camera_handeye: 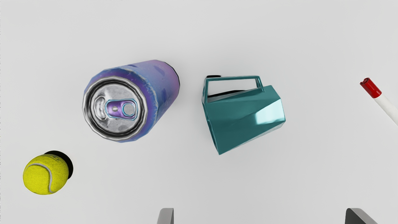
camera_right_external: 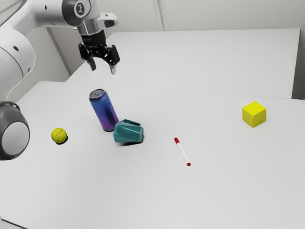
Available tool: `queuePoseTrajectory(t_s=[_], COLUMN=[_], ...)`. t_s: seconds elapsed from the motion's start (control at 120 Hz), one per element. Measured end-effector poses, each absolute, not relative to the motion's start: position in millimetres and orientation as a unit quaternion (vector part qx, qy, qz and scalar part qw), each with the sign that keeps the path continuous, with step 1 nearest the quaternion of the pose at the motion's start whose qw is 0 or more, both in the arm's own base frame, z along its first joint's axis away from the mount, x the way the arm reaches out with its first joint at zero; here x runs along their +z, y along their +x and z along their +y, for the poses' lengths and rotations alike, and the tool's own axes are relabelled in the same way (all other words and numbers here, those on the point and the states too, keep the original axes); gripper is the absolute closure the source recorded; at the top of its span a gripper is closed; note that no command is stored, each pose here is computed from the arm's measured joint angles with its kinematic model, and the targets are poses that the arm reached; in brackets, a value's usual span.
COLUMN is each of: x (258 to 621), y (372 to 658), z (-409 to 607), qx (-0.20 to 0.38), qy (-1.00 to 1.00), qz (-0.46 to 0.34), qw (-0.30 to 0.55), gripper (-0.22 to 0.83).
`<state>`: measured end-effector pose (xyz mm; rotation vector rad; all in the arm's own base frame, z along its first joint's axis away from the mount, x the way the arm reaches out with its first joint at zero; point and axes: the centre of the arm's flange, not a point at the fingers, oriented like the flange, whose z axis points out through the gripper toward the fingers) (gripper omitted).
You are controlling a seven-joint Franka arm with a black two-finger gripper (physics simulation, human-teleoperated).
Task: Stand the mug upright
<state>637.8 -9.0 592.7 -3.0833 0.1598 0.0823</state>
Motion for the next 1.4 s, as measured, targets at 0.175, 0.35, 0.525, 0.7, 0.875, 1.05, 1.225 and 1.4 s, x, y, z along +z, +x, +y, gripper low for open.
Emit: queuePoseTrajectory(t_s=[0.175, 0.35, 0.525, 0.7, 0.875, 1.05, 1.225, 1.4], x=[592.3, 587.2, 547.5, 513.0, 467.7, 428.4, 403.6, 377.6], y=[637.5, 629.1, 567.6, 529.0, 515.8, 508.8, 513.3, 525.0], z=[-1.8, 0.1, 8.6, 8.0, 10.5, 10.7, 10.8, 10.4], qx=[0.027, 0.027, 0.028, 0.009, 0.000, -0.015, -0.037, -0.058], qy=[-0.998, -0.998, -0.998, -0.998, -0.998, -0.998, -0.997, -0.993], qz=[0.048, 0.046, 0.045, 0.042, 0.029, 0.014, -0.002, -0.029], qw=[0.027, 0.012, -0.030, -0.049, -0.056, -0.064, -0.070, -0.094], gripper=[0.00, 0.00, 0.00, 0.00, 0.00, 0.00, 0.00, 0.00])
